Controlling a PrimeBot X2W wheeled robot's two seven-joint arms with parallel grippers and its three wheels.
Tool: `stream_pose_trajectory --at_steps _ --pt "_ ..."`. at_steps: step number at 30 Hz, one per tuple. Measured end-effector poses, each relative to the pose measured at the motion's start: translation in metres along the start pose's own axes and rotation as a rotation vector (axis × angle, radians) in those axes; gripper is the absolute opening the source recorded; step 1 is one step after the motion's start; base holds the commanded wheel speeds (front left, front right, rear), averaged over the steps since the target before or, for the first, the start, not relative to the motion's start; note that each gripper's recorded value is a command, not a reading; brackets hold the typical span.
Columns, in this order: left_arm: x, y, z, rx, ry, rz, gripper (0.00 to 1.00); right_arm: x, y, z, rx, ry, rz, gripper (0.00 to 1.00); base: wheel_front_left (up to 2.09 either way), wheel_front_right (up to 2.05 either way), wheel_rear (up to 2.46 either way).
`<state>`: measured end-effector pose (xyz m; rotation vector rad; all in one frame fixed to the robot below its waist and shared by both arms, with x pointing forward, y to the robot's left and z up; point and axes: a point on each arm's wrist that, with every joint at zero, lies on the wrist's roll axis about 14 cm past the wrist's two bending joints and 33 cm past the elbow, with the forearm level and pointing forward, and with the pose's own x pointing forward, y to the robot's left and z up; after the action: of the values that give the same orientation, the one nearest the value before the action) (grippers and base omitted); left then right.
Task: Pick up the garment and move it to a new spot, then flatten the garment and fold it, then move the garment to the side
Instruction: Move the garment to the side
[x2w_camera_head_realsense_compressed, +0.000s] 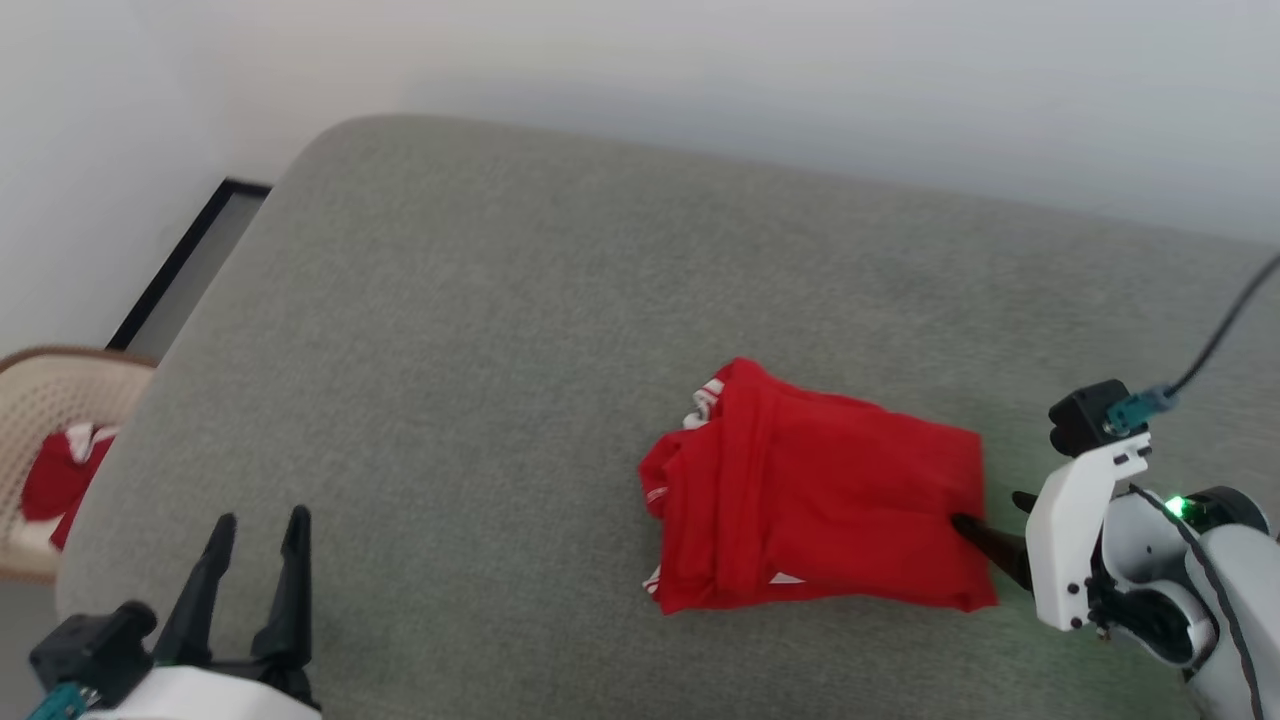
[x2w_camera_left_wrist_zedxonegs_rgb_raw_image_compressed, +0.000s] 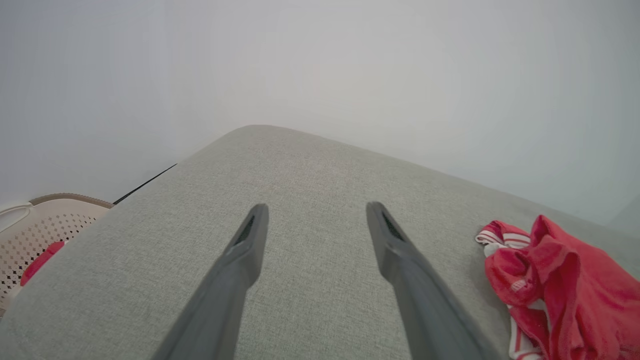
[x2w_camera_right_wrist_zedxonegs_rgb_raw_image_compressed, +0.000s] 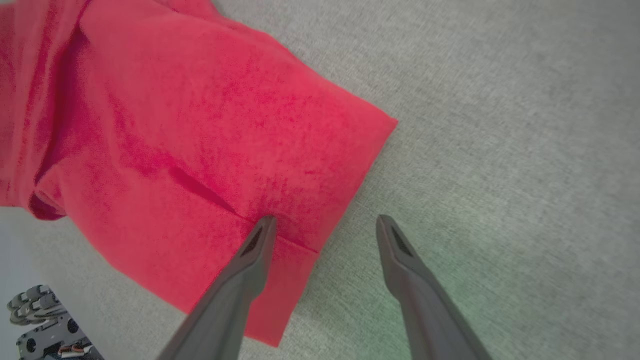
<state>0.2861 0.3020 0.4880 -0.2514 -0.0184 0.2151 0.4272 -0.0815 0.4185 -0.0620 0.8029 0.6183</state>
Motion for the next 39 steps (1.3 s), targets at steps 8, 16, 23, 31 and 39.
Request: stream_pose_trajectory --at_steps 8,16,23,31,39 --pt "0.009 0.005 -0.007 -0.003 0.031 0.028 1.0 0.032 0.008 -0.023 0.021 0.238 0.06 1.0 0.0 0.0 0.0" --pt "0.02 0.005 -0.012 -0.01 0.048 0.038 1.0 0.048 0.018 -0.021 0.035 0.304 0.116 0.0 0.0 0.0 0.0" --pt "0.043 -0.005 -0.005 0.008 0.03 -0.007 1.0 0.039 -0.003 -0.003 0.078 0.216 0.088 0.0 0.0 0.0 0.0" --pt "0.078 -0.041 -0.007 0.033 0.028 -0.132 1.0 0.008 -0.076 0.01 0.095 0.147 -0.094 0.0 0.0 0.0 0.0" --pt "0.113 -0.1 -0.015 0.047 0.029 -0.309 1.0 -0.039 -0.146 0.015 0.133 0.095 -0.285 0.0 0.0 0.0 0.0"
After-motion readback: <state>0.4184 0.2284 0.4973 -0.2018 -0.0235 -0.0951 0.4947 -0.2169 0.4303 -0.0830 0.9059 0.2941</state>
